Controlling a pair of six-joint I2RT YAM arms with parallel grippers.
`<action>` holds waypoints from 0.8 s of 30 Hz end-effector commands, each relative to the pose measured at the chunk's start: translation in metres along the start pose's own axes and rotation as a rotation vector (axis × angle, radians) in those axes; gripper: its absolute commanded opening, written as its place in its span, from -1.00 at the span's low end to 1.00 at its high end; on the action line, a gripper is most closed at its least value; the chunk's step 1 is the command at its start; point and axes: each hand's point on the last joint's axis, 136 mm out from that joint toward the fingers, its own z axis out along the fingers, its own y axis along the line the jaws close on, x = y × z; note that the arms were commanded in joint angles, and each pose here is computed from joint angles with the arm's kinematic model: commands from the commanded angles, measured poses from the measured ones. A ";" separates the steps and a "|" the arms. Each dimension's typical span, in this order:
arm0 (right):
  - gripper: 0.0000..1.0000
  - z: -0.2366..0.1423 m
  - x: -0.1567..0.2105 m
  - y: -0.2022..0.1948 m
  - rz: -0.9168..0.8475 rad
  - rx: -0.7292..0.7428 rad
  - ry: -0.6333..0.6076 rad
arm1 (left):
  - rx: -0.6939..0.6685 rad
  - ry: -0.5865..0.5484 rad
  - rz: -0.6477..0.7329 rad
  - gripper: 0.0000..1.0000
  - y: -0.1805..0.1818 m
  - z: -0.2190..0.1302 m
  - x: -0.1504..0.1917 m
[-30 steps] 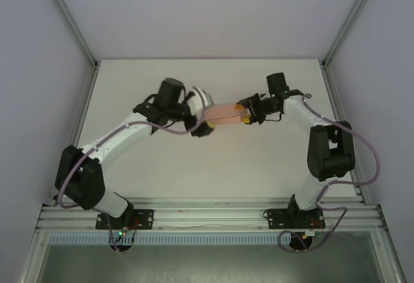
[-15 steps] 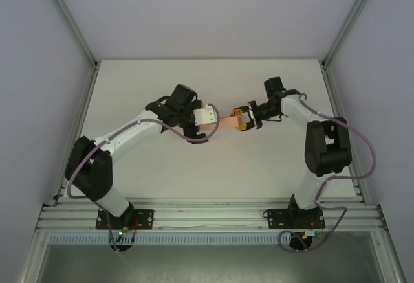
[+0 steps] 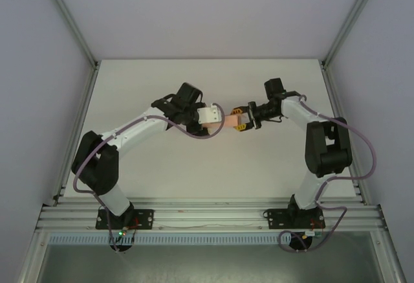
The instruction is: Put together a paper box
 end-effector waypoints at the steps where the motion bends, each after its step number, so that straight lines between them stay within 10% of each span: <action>1: -0.20 -0.010 0.020 0.011 -0.038 -0.049 0.029 | -0.028 0.012 0.014 0.15 0.005 0.001 -0.003; 14: 0.28 -0.013 0.016 0.009 -0.070 -0.077 -0.024 | -0.062 0.054 0.008 -0.35 0.016 0.002 -0.003; 17: 0.82 -0.017 0.010 0.007 -0.097 -0.073 -0.077 | -0.039 0.072 0.018 -0.39 0.012 0.000 0.001; 24: 0.99 -0.122 -0.056 0.033 -0.501 -0.079 -0.629 | 0.185 0.119 0.029 -0.37 -0.031 -0.003 0.017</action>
